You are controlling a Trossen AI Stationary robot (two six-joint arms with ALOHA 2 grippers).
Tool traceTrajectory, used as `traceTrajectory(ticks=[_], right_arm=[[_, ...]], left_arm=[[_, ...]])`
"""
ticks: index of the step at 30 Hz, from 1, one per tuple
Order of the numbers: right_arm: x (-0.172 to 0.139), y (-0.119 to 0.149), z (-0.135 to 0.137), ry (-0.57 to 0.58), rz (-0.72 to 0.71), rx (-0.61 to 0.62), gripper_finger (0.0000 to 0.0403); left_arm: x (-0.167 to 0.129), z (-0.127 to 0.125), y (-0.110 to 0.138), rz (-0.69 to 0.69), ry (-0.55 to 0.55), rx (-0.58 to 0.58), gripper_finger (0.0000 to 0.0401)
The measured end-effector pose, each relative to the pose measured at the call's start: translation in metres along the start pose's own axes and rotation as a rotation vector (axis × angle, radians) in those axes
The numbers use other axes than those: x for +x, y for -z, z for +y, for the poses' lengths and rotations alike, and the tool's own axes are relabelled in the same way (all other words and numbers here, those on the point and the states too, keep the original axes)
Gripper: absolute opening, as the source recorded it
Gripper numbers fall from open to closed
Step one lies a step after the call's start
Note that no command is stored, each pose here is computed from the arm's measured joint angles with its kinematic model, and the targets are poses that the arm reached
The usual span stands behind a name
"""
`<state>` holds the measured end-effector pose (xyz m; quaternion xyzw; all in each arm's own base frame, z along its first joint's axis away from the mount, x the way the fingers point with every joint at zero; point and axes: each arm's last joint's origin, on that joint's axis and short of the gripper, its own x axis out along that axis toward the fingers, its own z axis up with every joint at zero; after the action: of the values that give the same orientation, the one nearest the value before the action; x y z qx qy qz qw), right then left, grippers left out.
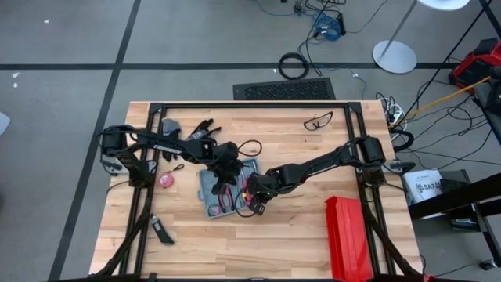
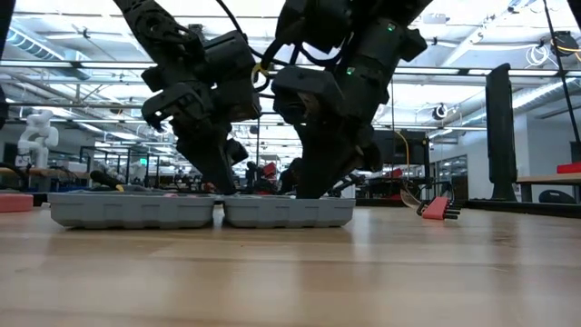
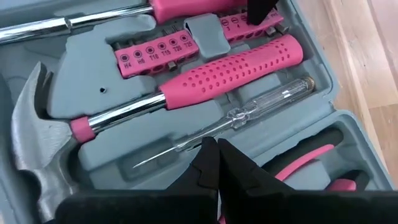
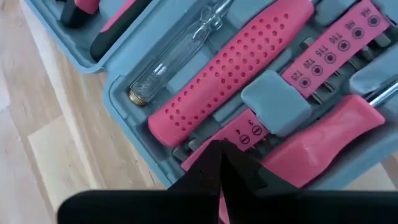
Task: Prefit tool cases
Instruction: Put the red terminal block into the gray prefit tools case
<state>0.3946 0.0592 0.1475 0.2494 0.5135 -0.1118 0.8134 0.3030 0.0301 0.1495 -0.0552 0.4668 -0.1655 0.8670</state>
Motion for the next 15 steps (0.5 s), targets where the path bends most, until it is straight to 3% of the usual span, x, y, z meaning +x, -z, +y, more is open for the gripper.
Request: traceTrajectory(ticks=[8, 15], right_arm=[[0.014, 0.002, -0.004, 0.024, 0.026, 0.01, 0.0], [-0.008, -0.007, 0.003, 0.041, -0.035, -0.016, 0.0]], left_arm=[[0.001, 0.0, -0.004, -0.036, -0.006, 0.018, 0.0], [0.002, -0.002, -0.004, -0.033, -0.002, 0.02, 0.0]])
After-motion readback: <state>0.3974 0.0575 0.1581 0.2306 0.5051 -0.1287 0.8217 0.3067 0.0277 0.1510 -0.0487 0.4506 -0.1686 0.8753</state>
